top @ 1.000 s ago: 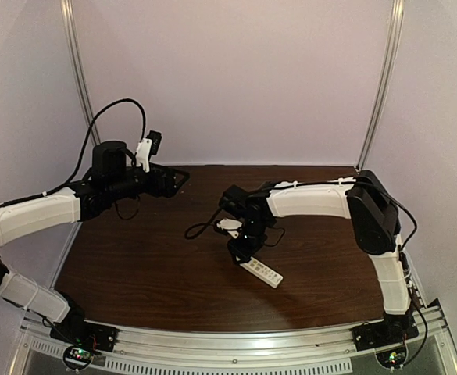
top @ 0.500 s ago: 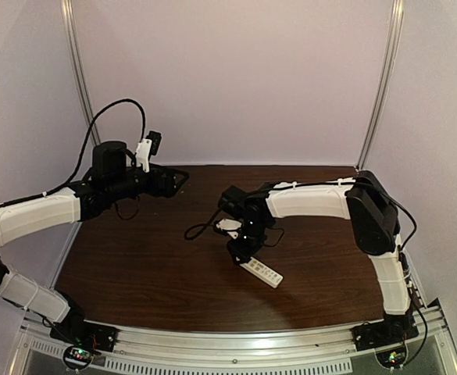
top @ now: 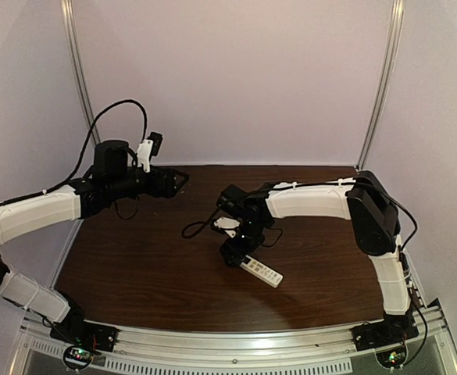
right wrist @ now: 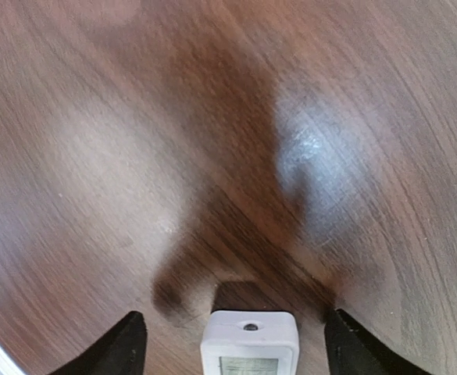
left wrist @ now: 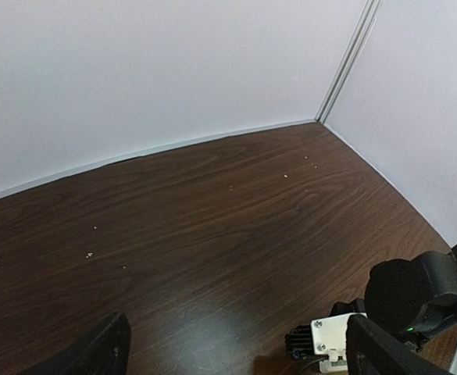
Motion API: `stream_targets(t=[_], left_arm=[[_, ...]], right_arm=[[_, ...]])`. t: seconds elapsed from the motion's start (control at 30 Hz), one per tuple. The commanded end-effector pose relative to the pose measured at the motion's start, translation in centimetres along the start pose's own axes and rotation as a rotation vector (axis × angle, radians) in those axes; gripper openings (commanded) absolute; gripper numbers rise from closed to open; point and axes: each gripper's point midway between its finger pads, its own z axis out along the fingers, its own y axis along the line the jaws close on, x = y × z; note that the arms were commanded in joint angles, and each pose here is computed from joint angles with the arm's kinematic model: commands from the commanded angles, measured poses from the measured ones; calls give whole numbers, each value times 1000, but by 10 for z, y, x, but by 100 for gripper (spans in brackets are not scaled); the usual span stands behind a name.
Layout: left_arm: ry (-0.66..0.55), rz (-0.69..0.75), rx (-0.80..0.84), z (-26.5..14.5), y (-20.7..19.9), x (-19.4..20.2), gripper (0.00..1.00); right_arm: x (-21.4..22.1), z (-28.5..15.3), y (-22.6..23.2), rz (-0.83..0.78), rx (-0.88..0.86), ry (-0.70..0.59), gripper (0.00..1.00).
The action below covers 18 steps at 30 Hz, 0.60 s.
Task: Load the batteries into the remote control
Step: Place the remote control without the battery cover at the corner of the board, then reset both arms
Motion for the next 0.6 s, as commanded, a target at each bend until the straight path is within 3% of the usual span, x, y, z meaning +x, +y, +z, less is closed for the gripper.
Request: stream_targets(t=[0.0, 0.1, 0.33, 0.57], left_arm=[[-16, -36, -14, 1, 7, -20, 98], [-18, -49, -5, 0, 8, -28, 98], [28, -64, -76, 3, 26, -39, 97], [102, -76, -184, 14, 54, -33, 97]], right_arm=[[-30, -46, -3, 34, -38, -151, 85], [-41, -72, -15, 67, -54, -232, 99], [-49, -146, -69, 176, -24, -443, 100], [-20, -198, -126, 305, 34, -628, 100]])
